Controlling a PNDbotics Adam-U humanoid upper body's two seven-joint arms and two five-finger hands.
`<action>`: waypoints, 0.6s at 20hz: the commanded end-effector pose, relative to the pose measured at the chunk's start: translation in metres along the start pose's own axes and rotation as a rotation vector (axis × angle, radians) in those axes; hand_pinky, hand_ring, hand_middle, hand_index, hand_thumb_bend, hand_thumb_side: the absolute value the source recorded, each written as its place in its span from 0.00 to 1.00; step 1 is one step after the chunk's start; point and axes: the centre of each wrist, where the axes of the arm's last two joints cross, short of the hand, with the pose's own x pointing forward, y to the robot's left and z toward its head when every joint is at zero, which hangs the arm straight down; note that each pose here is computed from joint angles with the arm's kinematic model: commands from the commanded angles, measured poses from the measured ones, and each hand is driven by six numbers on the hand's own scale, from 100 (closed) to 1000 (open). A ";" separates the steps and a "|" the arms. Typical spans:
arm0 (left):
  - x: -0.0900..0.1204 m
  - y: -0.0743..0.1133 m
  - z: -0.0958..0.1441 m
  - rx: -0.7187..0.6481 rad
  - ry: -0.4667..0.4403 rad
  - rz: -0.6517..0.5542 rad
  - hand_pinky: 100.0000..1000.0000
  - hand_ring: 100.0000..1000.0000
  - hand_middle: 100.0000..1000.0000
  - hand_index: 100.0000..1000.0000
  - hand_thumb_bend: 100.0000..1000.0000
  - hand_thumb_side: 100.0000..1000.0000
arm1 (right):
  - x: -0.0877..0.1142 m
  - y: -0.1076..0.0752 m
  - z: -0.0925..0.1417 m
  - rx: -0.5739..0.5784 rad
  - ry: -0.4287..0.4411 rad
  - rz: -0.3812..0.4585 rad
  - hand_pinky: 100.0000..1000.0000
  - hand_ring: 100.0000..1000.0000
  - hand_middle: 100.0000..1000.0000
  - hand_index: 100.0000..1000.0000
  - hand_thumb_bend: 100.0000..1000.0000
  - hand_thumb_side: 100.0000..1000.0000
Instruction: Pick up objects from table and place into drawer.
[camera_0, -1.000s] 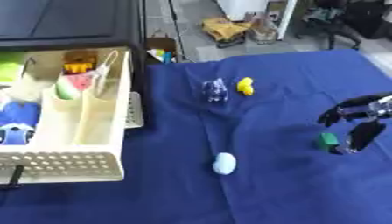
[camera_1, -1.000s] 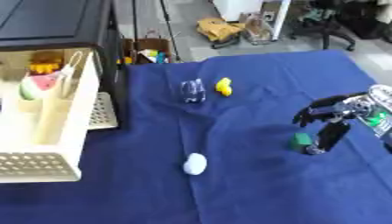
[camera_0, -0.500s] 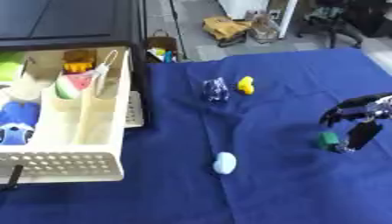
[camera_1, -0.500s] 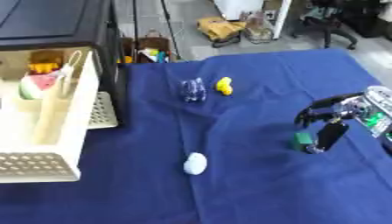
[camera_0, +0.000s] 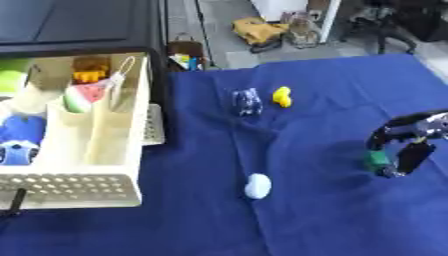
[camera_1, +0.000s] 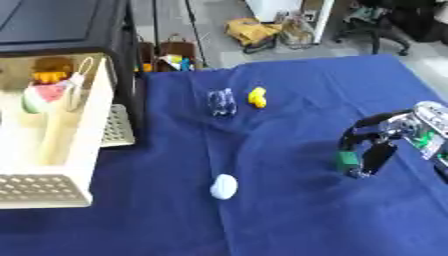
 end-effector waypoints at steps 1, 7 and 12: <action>0.004 -0.002 -0.008 -0.016 -0.032 0.005 0.43 0.52 0.57 0.73 0.24 1.00 | -0.007 -0.006 0.006 -0.010 0.035 0.003 0.87 0.93 0.78 0.86 0.28 0.29; 0.004 -0.002 -0.008 -0.017 -0.031 0.006 0.43 0.52 0.57 0.73 0.23 1.00 | -0.008 -0.005 0.005 -0.009 0.044 -0.006 0.87 0.92 0.76 0.83 0.25 0.30; 0.004 -0.002 -0.008 -0.018 -0.029 0.005 0.43 0.52 0.57 0.73 0.23 1.00 | -0.009 -0.005 0.005 -0.008 0.047 -0.016 0.86 0.91 0.73 0.81 0.24 0.30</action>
